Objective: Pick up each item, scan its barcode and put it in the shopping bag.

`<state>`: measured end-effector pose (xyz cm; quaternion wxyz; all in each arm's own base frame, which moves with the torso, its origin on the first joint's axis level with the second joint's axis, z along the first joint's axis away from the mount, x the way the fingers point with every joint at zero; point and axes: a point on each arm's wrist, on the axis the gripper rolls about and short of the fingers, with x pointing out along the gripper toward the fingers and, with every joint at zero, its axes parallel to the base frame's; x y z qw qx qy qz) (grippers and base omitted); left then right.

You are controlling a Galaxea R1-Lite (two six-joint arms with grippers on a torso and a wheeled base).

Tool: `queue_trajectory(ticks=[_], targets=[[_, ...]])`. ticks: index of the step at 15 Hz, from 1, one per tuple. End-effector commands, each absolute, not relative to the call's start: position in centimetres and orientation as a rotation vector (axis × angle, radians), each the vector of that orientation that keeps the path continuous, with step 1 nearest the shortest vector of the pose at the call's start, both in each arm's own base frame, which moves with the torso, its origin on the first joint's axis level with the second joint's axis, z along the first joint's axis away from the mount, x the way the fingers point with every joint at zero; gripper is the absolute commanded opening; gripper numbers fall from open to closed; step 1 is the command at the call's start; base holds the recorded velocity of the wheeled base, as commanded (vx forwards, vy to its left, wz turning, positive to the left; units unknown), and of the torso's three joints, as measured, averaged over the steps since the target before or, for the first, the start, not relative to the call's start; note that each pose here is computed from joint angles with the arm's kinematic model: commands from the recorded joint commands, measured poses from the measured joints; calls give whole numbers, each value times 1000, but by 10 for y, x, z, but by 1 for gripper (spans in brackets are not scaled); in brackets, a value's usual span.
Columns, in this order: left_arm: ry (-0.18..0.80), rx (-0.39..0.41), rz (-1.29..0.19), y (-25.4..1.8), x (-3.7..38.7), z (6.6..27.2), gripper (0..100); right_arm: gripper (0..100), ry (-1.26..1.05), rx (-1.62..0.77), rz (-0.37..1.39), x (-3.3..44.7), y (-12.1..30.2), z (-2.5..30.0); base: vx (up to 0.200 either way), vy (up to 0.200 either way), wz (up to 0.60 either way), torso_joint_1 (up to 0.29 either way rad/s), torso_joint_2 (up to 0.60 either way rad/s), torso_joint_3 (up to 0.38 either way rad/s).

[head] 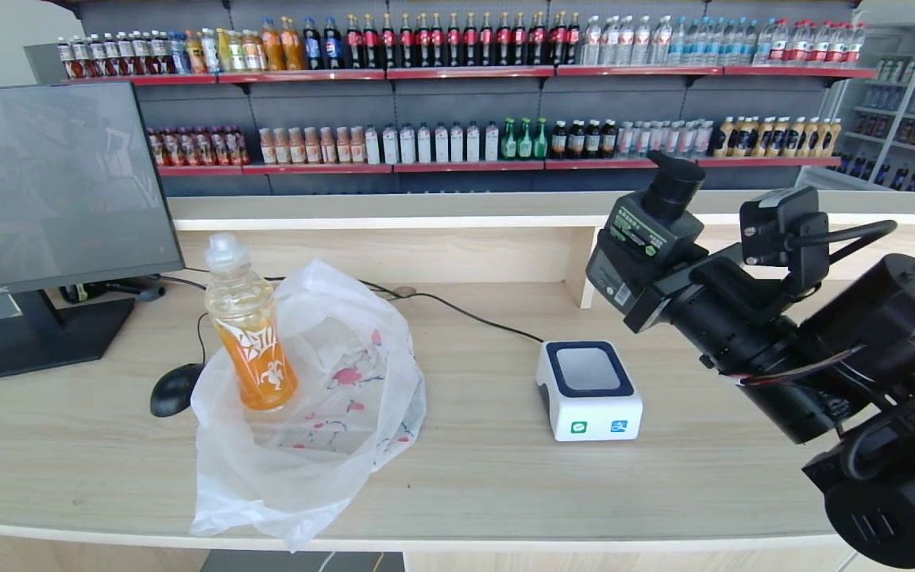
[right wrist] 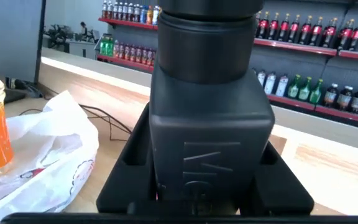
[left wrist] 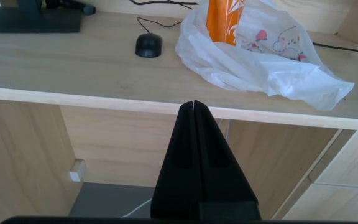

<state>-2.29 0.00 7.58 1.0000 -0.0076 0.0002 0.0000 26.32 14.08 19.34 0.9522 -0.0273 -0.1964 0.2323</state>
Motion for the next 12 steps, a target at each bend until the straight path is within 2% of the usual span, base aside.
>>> queue_trajectory(ticks=[1, 3, 5, 6, 8, 9, 12], targets=[[0, -15, 0, 0, -23, 76, 0, 0, -383, -52, 479, 260, 143, 190, 0, 0, 0, 0, 0, 0], [0, -15, 0, 0, -23, 76, 0, 0, -368, -54, 473, 264, 144, 185, 0, 0, 0, 0, 0, 0], [0, -17, 2, 0, -23, 76, 0, 0, -374, -50, 459, 267, 145, 186, -200, 0, 0, 5, 0, 5], [-2, -17, 0, 0, -23, 76, 0, 0, -367, -49, 438, 269, 145, 185, 0, 0, 0, 0, 0, 0], [-2, -18, 3, 0, -23, 76, 0, 0, -372, -42, 367, 275, 131, 188, 0, 0, 0, 0, 0, 0], [0, -18, 0, 0, -23, 76, 0, 0, -357, -17, 301, 279, 110, 188, 0, 0, 0, 0, 0, 0], [0, -17, 2, 0, -23, 76, 0, 0, -287, 4, 279, 270, 105, 174, 0, 200, 0, 4, 6, 4]])
